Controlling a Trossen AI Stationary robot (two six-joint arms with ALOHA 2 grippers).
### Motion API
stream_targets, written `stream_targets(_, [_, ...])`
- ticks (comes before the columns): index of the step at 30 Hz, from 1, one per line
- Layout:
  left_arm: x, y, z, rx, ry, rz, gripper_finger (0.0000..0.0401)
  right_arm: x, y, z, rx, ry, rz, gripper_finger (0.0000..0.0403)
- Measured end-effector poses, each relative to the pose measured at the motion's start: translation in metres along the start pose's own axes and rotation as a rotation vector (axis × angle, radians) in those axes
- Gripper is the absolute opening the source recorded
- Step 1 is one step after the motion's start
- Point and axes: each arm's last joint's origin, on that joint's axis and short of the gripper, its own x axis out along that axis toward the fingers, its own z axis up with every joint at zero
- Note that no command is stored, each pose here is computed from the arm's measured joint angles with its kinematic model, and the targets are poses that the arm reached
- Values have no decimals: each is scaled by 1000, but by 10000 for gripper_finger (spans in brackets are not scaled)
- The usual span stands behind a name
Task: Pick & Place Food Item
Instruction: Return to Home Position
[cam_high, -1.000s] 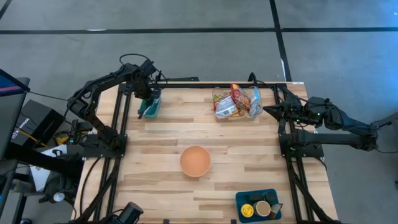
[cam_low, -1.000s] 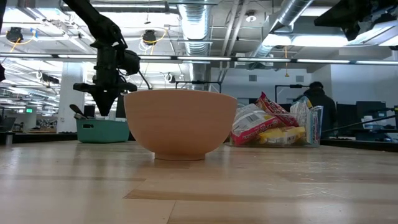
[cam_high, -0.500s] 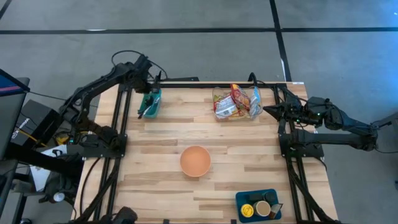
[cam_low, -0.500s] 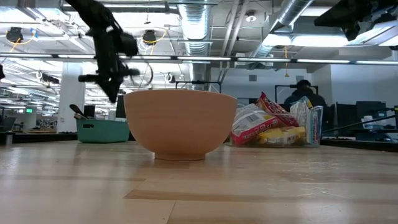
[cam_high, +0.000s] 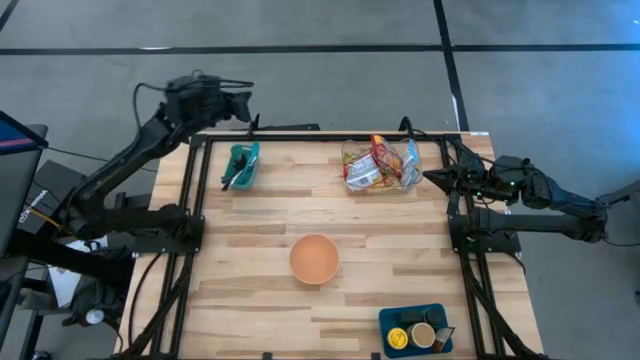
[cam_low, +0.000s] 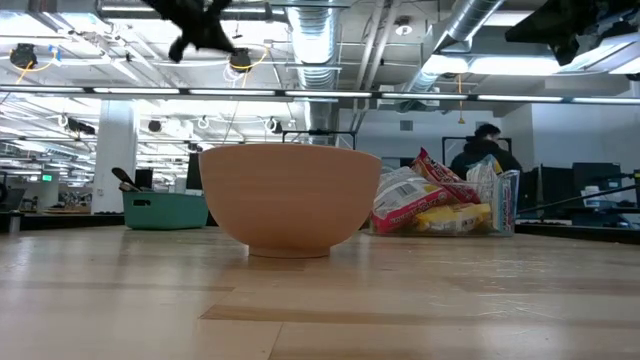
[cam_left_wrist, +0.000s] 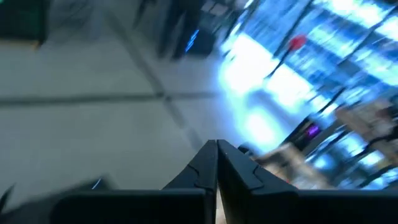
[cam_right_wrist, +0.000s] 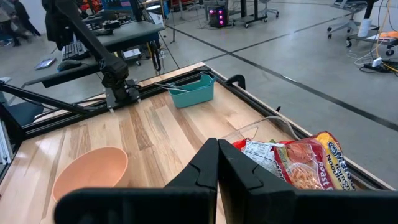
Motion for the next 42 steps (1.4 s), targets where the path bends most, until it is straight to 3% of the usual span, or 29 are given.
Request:
stream_targets(6, [-33,-26,9,7,-124,-177,5,0,0,0,0,0,0,0])
stream_targets(14, [-61,-59,-2,46,-15,-538,5,0,0,0,0,0,0,0])
stream_targets(21, [-82,-81,-13,61,50,-726,5,0,0,0,0,0,1,0])
stream_targets(25, [-94,-85,-13,65,43,-779,5,0,0,0,0,0,1,0])
stream_targets(42, [-114,-80,0,37,-101,-783,5,0,1,1,30,-11,10,0])
